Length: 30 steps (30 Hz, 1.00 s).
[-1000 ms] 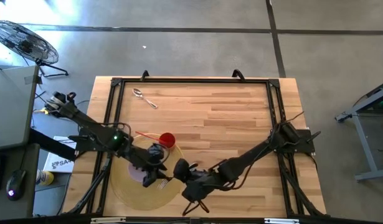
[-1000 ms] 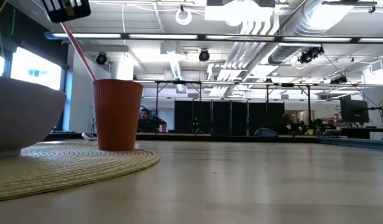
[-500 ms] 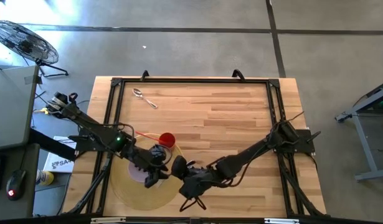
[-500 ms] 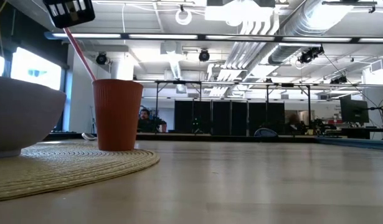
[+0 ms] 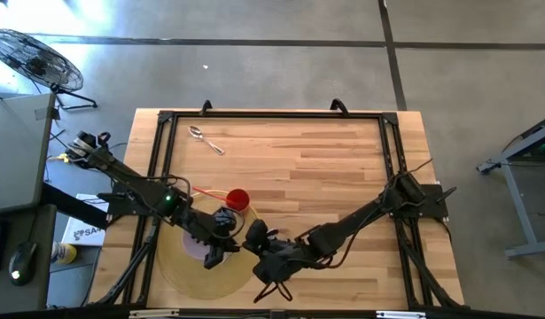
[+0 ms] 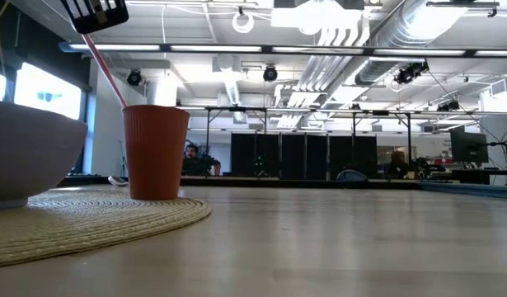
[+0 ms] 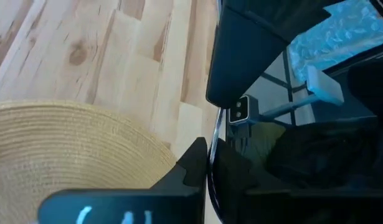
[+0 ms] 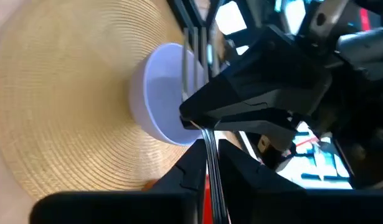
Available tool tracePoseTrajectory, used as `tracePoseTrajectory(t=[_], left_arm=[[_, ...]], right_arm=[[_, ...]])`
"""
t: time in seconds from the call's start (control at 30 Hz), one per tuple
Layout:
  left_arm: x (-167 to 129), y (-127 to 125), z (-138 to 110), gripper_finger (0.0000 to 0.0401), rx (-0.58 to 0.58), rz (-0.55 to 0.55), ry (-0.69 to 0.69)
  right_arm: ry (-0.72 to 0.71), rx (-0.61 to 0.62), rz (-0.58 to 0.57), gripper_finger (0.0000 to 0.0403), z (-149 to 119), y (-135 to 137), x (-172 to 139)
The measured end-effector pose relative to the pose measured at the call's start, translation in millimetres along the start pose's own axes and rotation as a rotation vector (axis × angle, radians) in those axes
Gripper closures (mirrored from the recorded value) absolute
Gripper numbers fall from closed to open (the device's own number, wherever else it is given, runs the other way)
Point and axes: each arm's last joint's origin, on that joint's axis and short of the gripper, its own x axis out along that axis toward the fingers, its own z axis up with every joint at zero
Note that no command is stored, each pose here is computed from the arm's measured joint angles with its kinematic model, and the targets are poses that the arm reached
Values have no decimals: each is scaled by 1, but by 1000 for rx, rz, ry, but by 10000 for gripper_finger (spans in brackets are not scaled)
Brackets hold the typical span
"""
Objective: Pick & Place Utensil
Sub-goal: Put the silver fork into the purple bowl on the brown mat
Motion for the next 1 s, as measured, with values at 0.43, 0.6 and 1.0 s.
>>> tracePoseTrajectory(t=[0.43, 0.6, 1.0], left_arm=[[-37, -3, 3, 397, 52, 37, -121], [-62, -19, -1, 398, 175, 80, -329], [-42, -57, -5, 399, 441, 178, -650]], right_arm=[[-125, 141, -142, 282, 33, -12, -61], [-140, 324, -109, 269, 34, -15, -81], [-240, 976, -171, 270, 7, 11, -41]])
